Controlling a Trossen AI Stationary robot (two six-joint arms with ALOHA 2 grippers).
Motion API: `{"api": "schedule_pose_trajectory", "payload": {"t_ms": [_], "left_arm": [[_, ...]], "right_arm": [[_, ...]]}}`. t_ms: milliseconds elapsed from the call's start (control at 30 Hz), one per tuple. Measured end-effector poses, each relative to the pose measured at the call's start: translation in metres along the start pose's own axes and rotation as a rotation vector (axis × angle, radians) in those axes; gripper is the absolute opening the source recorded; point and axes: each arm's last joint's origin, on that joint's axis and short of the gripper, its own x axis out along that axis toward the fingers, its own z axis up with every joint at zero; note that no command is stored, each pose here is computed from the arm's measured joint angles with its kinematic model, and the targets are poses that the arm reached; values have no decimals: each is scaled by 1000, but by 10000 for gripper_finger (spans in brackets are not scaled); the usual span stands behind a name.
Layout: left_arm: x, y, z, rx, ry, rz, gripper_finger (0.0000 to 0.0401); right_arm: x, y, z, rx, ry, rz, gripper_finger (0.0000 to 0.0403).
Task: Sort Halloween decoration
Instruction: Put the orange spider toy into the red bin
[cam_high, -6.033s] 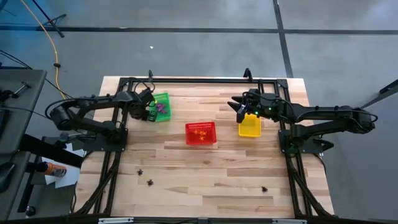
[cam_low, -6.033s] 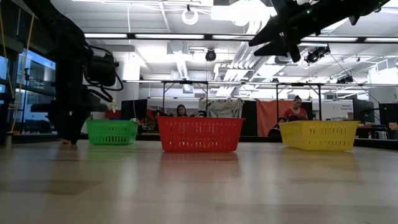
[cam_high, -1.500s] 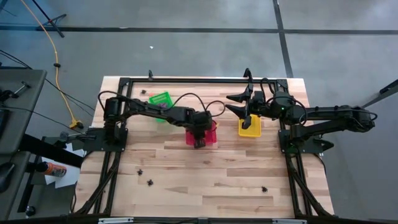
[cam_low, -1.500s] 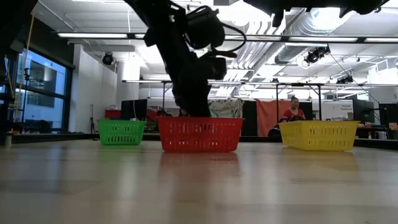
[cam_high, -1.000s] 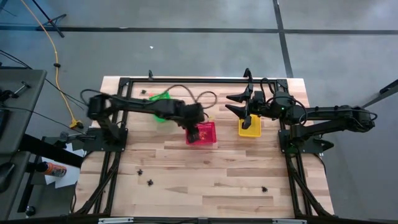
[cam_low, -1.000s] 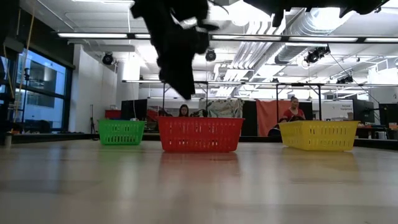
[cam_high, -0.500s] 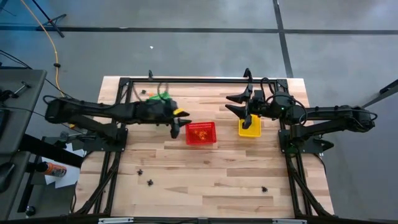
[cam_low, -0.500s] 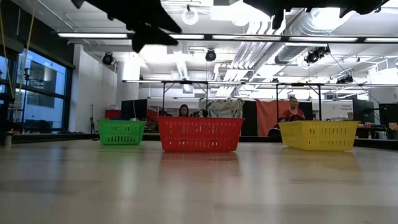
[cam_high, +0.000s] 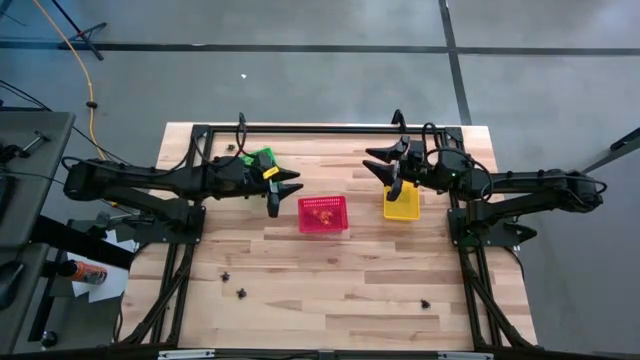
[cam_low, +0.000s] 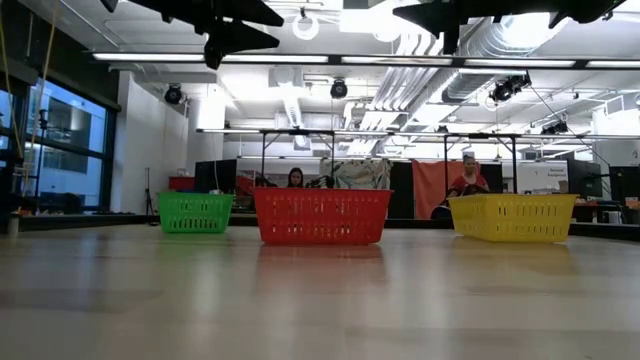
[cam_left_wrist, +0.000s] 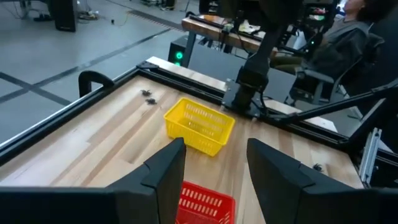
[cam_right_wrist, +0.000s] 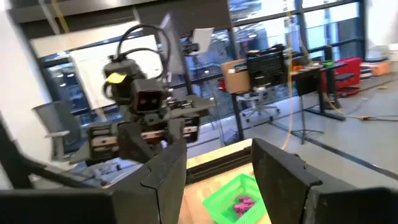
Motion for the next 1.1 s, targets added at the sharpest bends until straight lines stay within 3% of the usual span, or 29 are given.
{"api": "schedule_pose_trajectory", "payload": {"t_ms": [267, 467, 733, 867, 1100], "left_arm": [[0, 1, 0, 14, -5, 21, 161], [-5, 19, 21, -121, 68, 329, 159], [0, 88, 49, -156, 230, 603, 130], [13, 131, 37, -254, 340, 628, 115], [17, 194, 0, -457, 557, 871, 104]], "right_arm": [[0, 0, 0, 17, -2, -9, 176], [0, -2, 0, 17, -12, -56, 176], [0, -4, -2, 17, 1, -134, 176], [-1, -8, -9, 66, 56, -224, 176], [-5, -12, -25, 88, 211, -284, 176]]}}
